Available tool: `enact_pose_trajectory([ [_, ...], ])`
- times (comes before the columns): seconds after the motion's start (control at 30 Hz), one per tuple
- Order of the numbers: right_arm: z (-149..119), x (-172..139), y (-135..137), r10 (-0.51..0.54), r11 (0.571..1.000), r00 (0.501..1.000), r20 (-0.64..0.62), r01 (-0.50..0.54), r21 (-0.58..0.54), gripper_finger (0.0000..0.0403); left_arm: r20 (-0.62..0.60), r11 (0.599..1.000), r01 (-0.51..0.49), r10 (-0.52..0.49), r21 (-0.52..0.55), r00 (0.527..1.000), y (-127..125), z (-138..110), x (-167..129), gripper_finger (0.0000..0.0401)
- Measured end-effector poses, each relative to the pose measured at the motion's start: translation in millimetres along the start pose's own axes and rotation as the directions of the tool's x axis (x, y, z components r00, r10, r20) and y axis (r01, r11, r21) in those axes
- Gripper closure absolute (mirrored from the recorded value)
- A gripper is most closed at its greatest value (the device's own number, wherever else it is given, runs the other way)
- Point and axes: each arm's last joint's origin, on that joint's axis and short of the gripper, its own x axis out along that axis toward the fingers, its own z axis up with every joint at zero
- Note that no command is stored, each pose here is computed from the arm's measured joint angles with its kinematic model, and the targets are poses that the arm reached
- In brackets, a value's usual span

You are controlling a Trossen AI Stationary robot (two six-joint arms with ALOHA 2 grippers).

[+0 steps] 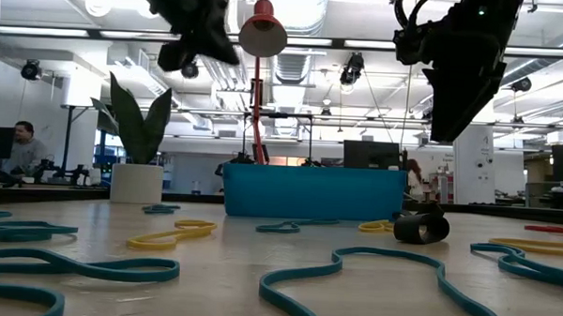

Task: Pick and place rubber bands into bin
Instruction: Put the blue rubber band into the blue bin

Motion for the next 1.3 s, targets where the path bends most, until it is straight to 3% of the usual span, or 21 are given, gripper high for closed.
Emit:
enact_pose_trajectory([
  [0.1,0.0,0.0,0.0,0.0,1.0,1.0,0.0,0.0,0.0,0.0078,-0.155,0.986,-0.066,0.09,0.154,0.984,7.2,-21.1,17.3,0.0401],
  [0.2,-0.3,0.3,-0.1,-0.001,1.0,1.0,-0.001,0.001,0.0,0.0078,-0.304,0.924,-0.048,0.173,0.379,0.937,9.2,-42.2,30.2,0.0392],
  [0.27,-0.2,0.3,0.0,0.0,1.0,1.0,-0.001,0.0,0.0,0.0078,-0.406,0.85,0.003,0.248,0.526,0.88,12.4,-56.2,36.2,0.038],
  [0.37,-0.3,0.6,-0.2,-0.001,1.0,1.0,-0.001,0.001,0.0,0.0078,-0.458,0.737,0.087,0.318,0.67,0.831,15.0,-65.9,45.2,0.036],
  [0.57,-0.2,0.7,0.0,0.001,1.0,1.0,0.0,-0.001,0.001,0.0078,-0.491,0.47,0.29,0.388,0.834,0.78,19.5,-77.3,71.9,0.0319],
  [0.63,-0.3,0.8,0.0,0.003,1.0,1.0,-0.002,-0.003,0.001,0.0078,-0.515,0.422,0.344,0.412,0.839,0.752,22.1,-82.9,80.4,0.0308],
  [0.8,-0.5,0.9,0.1,0.004,1.0,1.0,-0.003,-0.004,0.001,0.0078,-0.559,0.344,0.443,0.454,0.828,0.694,27.8,-94.5,96.3,0.029],
  [0.93,-0.5,0.9,0.2,0.005,1.0,1.0,-0.004,-0.005,0.001,0.0078,-0.576,0.31,0.487,0.472,0.817,0.667,34.1,-97.7,103.9,0.0287],
  [1.03,-0.6,0.9,0.2,0.005,1.0,1.0,-0.004,-0.005,0.001,0.0078,-0.594,0.32,0.502,0.49,0.803,0.638,40.7,-99.0,105.3,0.0287],
  [1.3,-0.4,1.0,0.2,0.005,1.0,1.0,-0.001,-0.005,-0.008,0.0078,-0.611,0.328,0.519,0.499,0.79,0.614,52.4,-105.4,105.4,0.0287],
])
